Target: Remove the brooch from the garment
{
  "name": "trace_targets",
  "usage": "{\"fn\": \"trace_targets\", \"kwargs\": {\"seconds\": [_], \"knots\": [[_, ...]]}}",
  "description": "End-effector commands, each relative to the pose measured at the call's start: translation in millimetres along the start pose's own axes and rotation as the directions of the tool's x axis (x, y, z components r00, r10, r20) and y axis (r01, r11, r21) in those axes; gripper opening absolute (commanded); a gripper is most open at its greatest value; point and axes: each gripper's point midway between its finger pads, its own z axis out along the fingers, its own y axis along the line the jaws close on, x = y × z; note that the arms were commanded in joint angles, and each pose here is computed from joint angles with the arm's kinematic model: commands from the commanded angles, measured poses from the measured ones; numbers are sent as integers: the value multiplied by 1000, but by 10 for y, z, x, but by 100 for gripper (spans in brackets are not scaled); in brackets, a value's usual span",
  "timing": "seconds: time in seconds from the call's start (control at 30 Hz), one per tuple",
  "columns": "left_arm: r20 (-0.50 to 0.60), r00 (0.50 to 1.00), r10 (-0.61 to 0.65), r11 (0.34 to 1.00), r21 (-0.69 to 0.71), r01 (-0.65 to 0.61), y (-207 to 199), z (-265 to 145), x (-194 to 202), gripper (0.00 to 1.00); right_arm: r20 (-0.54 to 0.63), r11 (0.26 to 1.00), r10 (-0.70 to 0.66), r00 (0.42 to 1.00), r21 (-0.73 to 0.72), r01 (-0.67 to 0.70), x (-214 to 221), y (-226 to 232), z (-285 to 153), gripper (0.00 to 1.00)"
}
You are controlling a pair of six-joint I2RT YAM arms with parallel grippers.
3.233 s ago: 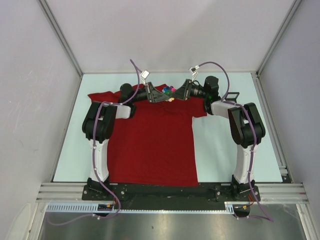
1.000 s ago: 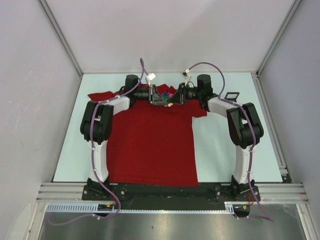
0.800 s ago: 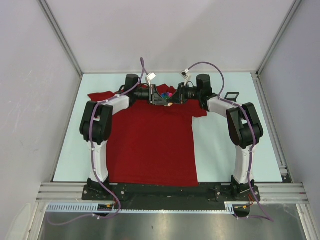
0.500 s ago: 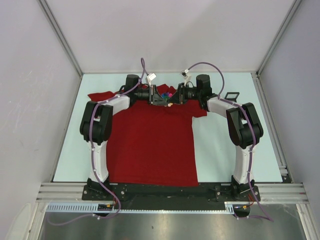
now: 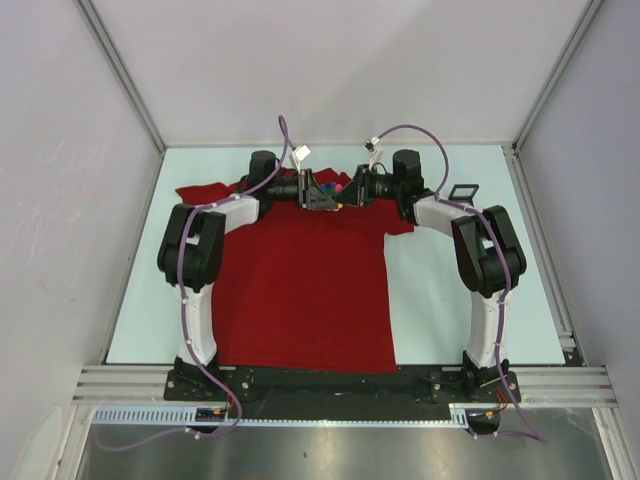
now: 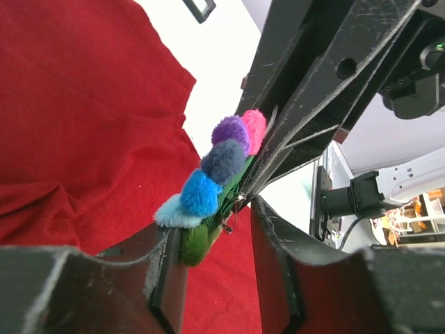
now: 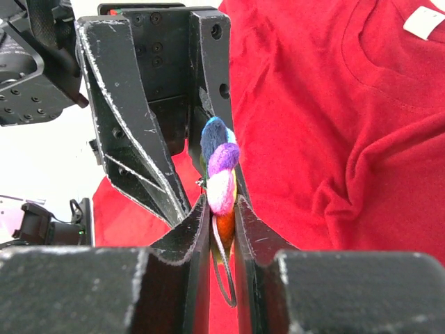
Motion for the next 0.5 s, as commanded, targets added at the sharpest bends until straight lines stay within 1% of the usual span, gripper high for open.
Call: {"fn": "trace_targets", "kwargs": {"seconds": [0.0,0.03,0.07,0.1,0.13,0.17,0.2,0.23,0.27,0.3,0.33,0.37,0.4,0.43,0.47], "knots": [[59,987,152,983,97,-157,-522,-71,-251,45,15,997,-25,1000,-68,26,-80,299,18,0],[71,986,154,982,96,-160,-512,-135,-274,46,21,997,-22,1000,-67,24,-83,289,-2,0],[102,975,197,972,107,-208,-592,-182,-340,48,26,997,-20,999,-69,22,-92,287,-12,0],[97,981,166,977,121,-177,-598,-233,-275,50,29,998,-15,999,-69,17,-101,263,-35,0],[120,978,171,976,117,-185,-588,-330,-316,51,36,997,-13,999,-73,16,-123,274,-49,0],[158,963,220,963,125,-240,-658,-401,-384,54,36,997,-9,999,-71,11,-116,261,-60,0],[163,971,173,973,126,-194,-621,-465,-325,55,38,997,-8,999,-71,11,-120,252,-70,0],[211,952,221,961,121,-250,-632,-595,-414,56,40,997,-7,999,-72,9,-127,252,-82,0],[226,952,206,964,119,-237,-594,-665,-366,56,42,997,-6,999,-73,9,-129,264,-90,0],[244,958,152,973,134,-188,-617,-732,-381,57,44,997,-3,999,-73,6,-136,258,-100,0],[303,930,210,957,132,-259,-654,-856,-473,57,47,997,-1,999,-81,4,-144,266,-111,0],[319,927,199,956,144,-255,-663,-897,-477,57,48,997,5,999,-83,-1,-137,270,-113,0],[316,943,104,970,176,-165,-593,-911,-443,57,52,996,0,999,-91,5,-143,273,-115,0],[356,923,148,956,187,-225,-651,-973,-494,57,55,996,1,998,-93,4,-157,281,-122,0],[367,920,137,953,203,-223,-662,-994,-511,56,56,996,5,998,-94,0,-159,281,-120,0]]}}
